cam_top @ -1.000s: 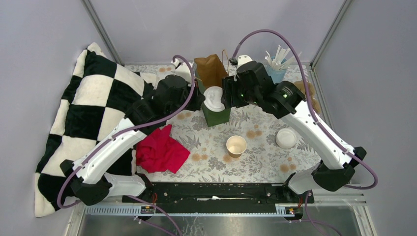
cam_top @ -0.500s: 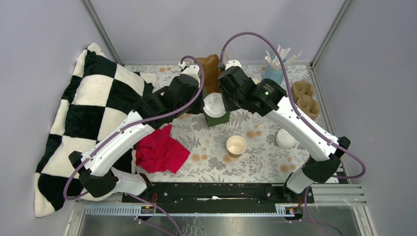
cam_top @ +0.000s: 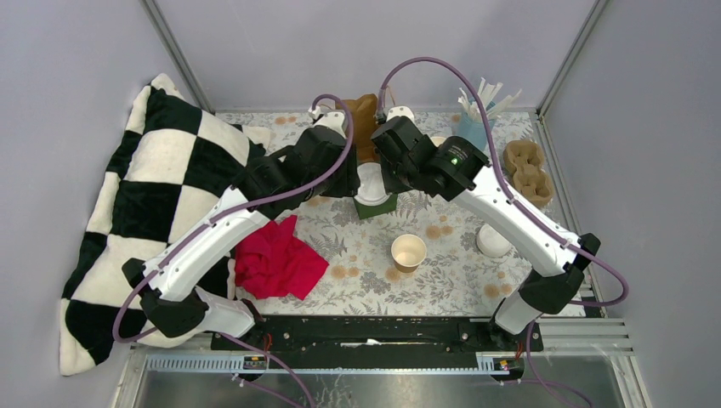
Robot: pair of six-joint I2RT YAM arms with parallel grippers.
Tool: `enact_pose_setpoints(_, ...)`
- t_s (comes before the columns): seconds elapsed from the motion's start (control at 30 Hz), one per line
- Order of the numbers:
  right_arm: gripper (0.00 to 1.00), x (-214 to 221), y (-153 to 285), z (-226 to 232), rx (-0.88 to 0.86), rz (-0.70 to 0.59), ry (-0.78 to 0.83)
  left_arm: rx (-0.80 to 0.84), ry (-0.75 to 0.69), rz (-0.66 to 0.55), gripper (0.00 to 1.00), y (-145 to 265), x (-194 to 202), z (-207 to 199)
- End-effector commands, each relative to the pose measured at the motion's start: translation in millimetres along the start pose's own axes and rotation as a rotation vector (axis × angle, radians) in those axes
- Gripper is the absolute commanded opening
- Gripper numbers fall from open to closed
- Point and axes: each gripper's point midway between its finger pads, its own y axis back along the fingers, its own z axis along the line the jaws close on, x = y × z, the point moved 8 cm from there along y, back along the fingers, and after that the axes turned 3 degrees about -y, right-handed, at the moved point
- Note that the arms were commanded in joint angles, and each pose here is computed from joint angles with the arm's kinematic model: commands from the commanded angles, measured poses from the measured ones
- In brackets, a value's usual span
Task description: Pack the takeout coffee
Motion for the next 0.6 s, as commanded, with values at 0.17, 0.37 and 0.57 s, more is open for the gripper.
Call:
enact_pose_setpoints(0.17,0.00,25.0,11.7,-40.7,-0.161,0.238,-0.159,0.270,-0.112,-0.182,0.82,45.2,-11.6,-4.1)
enact_pose_setpoints(0.37,0.00,67.7,27.9,-68.9,-0.352,0.636,-0.192,0.827,-0.319,-0.217,0.84,65.4,2.0,-46.1)
enact_pose_setpoints(0.57,0.00,85.1,26.3,-64.1,-0.424,0.735,-0.253,0.987,-0.600,-0.157,0.84,54.9,39.6,-86.9)
